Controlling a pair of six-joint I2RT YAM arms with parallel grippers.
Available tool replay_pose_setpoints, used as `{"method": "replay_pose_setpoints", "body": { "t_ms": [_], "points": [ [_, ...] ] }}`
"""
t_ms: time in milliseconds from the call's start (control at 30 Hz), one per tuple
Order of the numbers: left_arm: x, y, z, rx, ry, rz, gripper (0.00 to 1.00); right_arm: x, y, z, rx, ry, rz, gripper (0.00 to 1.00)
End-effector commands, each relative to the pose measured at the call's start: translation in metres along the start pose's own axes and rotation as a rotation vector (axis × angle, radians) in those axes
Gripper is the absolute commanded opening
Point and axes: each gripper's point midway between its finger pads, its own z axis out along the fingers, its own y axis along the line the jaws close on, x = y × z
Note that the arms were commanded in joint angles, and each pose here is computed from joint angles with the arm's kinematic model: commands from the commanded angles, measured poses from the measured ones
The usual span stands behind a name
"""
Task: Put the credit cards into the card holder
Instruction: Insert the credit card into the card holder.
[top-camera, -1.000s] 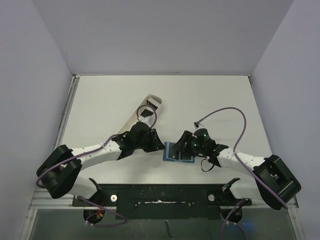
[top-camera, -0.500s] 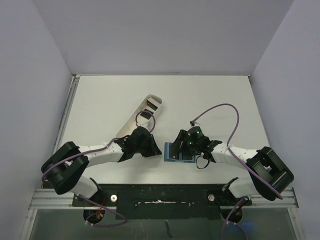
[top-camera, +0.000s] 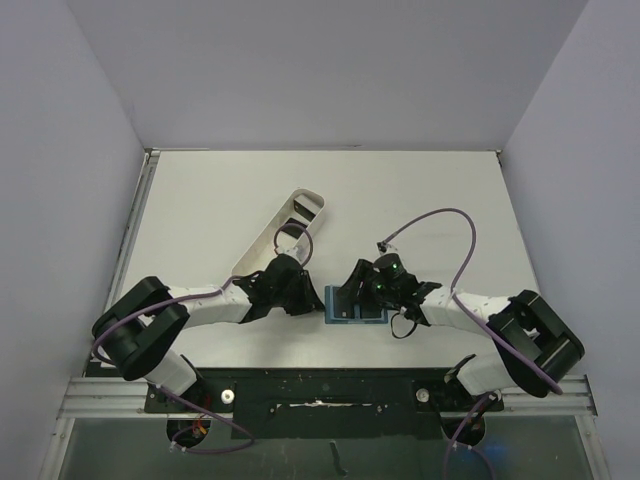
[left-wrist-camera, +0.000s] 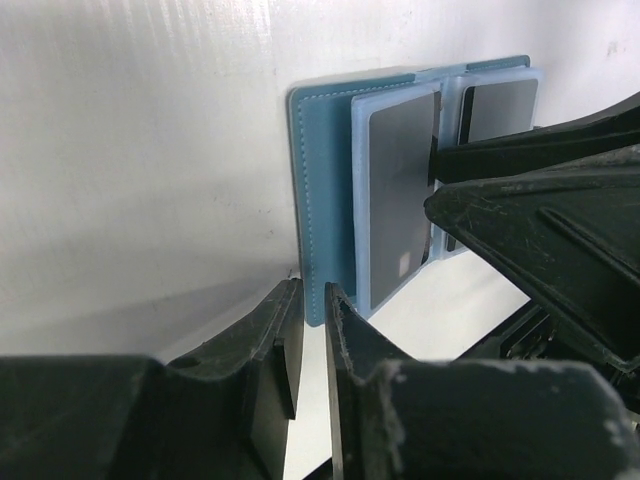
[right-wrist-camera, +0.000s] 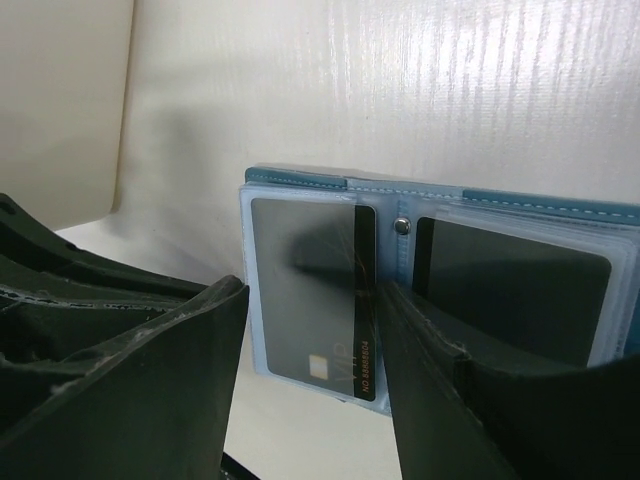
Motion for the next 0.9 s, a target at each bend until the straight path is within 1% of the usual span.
{"method": "replay_pose_setpoints", "body": {
  "t_ms": [0,133,267,367,433,500,567,667,767,867],
  "points": [
    [-0.010,-0.020,0.000,0.084,-0.029,-0.001,0.16,0.000,0.017,0.001,-0.090,-0.006,0.016,0.53],
    [-0.010,-0.023,0.000,0.097,-0.032,-0.006,0.20,0.002,0.022,0.000,-0.125,0.003,0.021,0.47],
    [-0.008,-0.021,0.001,0.094,-0.025,-0.010,0.21,0.003,0.024,0.000,-0.136,0.006,0.026,0.38],
    [-0.007,-0.021,0.001,0.097,-0.023,-0.014,0.25,0.003,0.024,-0.002,-0.142,0.008,0.026,0.36],
    [-0.008,-0.022,-0.001,0.101,-0.029,-0.016,0.27,0.000,0.026,-0.005,-0.145,0.011,-0.007,0.37],
    [-0.009,-0.022,-0.004,0.097,-0.035,-0.020,0.31,-0.005,0.026,-0.011,-0.113,0.009,-0.076,0.41],
    [-0.011,-0.020,-0.006,0.079,-0.043,-0.022,0.35,-0.011,0.017,-0.019,-0.038,0.000,-0.132,0.47],
    [-0.012,-0.015,-0.008,0.046,-0.050,-0.024,0.39,-0.016,-0.002,-0.034,0.062,-0.026,-0.175,0.51],
    [-0.012,-0.010,-0.009,0.022,-0.055,-0.026,0.41,-0.021,-0.017,-0.045,0.116,-0.046,-0.194,0.52],
    [-0.012,-0.007,-0.007,0.014,-0.059,-0.028,0.43,-0.020,-0.027,-0.051,0.132,-0.044,-0.196,0.52]
  ]
}}
